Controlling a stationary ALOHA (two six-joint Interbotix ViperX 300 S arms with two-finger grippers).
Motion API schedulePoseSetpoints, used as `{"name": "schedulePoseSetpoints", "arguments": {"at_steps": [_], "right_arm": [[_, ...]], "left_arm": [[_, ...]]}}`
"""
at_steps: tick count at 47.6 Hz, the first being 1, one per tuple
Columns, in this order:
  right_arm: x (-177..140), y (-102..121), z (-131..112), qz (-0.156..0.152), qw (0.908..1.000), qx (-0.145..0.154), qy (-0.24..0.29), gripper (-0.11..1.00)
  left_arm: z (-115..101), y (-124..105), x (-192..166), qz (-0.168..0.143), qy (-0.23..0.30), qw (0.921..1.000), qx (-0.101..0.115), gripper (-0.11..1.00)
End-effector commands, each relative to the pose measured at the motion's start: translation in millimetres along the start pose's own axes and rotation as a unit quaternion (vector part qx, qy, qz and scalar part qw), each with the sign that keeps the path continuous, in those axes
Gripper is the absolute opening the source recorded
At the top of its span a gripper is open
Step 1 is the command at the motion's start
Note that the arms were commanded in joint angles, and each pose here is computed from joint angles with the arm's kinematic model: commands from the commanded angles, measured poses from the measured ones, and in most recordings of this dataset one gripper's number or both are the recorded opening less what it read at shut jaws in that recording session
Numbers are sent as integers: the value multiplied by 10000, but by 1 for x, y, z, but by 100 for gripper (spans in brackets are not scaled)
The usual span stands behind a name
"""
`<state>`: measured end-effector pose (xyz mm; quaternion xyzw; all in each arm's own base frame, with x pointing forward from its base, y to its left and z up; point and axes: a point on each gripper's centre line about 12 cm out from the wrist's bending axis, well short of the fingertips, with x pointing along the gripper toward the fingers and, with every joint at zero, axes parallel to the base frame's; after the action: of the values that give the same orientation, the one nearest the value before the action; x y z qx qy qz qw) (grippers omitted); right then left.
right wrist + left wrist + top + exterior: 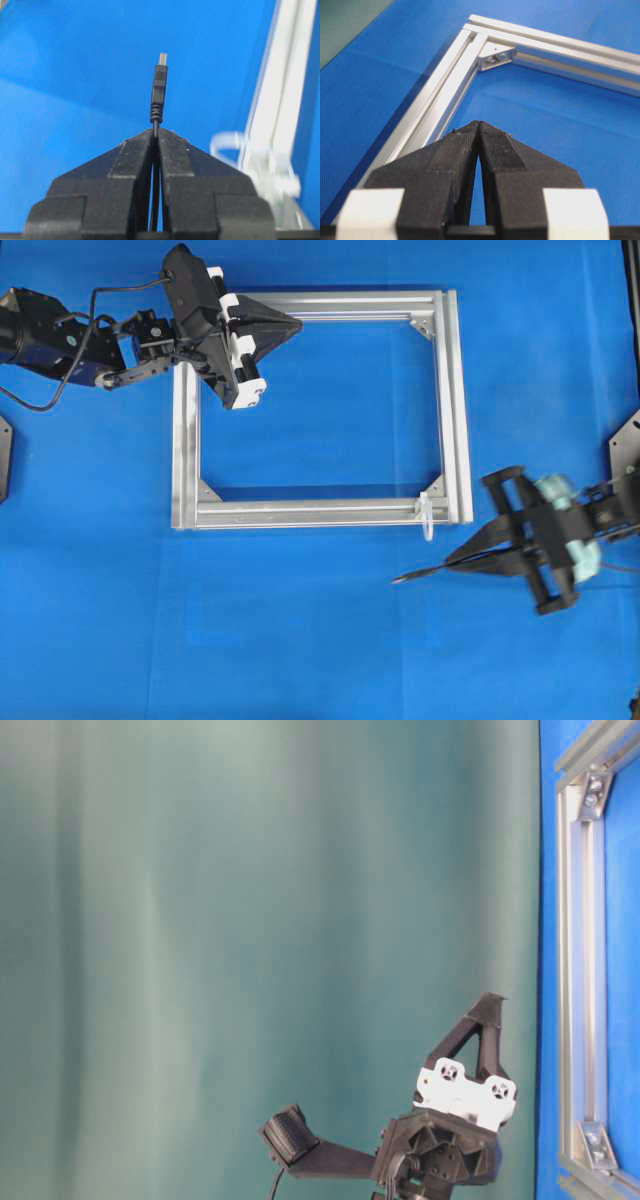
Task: Insert the wire through the string loop located on the right side.
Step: 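Move the right gripper left, aiming the plug at the white zip-tie loop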
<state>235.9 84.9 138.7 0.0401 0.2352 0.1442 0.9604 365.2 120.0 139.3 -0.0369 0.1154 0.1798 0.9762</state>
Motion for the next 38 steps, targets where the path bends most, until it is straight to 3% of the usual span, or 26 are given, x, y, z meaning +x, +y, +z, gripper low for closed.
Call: {"name": "schedulePoseSetpoints", "arguments": {"at_steps": [1, 17, 38], "right_arm": [[-15, 1, 1, 27, 9999, 36, -104, -3], [-51, -2, -11, 8, 9999, 64, 79, -3], [-49, -7, -12, -91, 9999, 83, 24, -3]], "left_arm": [[17, 0, 0, -12, -253, 9997, 4, 0], [17, 0, 0, -12, -261, 9997, 4, 0], [18, 0, 0, -12, -276, 9996, 3, 0]]}}
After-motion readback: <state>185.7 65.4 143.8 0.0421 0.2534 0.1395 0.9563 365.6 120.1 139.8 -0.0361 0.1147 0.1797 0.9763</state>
